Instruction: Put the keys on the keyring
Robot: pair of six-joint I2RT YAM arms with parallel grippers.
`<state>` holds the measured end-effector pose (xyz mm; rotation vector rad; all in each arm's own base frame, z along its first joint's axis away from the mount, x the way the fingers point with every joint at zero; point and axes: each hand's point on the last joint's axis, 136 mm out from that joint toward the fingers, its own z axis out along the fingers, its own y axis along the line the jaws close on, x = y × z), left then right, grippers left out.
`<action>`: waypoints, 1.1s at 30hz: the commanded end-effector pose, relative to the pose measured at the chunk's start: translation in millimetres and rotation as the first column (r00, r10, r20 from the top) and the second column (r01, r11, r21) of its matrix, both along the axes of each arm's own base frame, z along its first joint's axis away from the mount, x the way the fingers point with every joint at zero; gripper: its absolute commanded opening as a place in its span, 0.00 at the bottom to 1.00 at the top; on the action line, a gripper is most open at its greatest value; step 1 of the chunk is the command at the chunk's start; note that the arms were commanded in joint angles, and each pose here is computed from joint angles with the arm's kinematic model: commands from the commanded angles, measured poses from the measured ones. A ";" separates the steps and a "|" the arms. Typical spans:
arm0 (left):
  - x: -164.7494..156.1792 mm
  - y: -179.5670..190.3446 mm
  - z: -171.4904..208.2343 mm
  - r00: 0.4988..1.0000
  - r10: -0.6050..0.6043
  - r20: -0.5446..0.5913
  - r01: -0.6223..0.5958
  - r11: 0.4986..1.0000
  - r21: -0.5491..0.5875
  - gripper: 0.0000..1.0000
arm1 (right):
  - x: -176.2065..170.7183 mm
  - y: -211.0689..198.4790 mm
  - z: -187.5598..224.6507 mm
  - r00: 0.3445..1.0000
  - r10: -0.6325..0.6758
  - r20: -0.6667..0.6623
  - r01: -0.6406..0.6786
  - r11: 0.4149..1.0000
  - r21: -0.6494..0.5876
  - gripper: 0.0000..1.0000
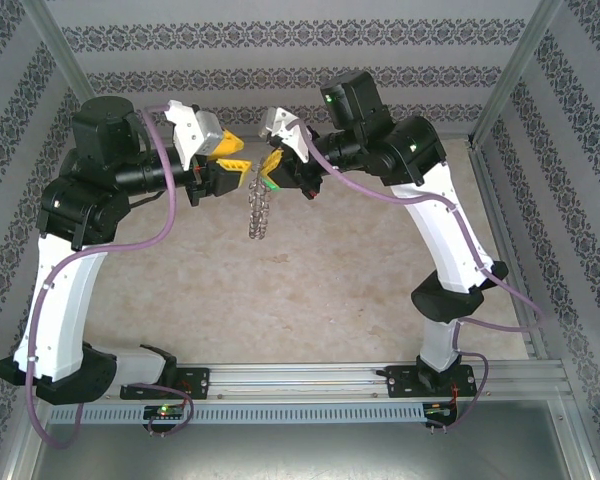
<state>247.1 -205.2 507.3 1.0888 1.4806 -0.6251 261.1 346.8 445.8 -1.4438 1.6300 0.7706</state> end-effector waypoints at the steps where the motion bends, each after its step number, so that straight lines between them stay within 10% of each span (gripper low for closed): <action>1: -4.9 0.3 -14.8 1.000 -0.006 -0.012 0.007 0.997 0.079 0.39 | -4.0 -2.5 11.3 0.998 0.005 0.062 -0.005 1.000 0.007 0.00; 33: 1.6 -16.2 -53.4 0.998 -0.006 -0.062 0.023 0.961 0.276 0.31 | -22.4 -0.7 0.3 0.994 0.041 0.105 -0.034 0.997 -0.070 0.00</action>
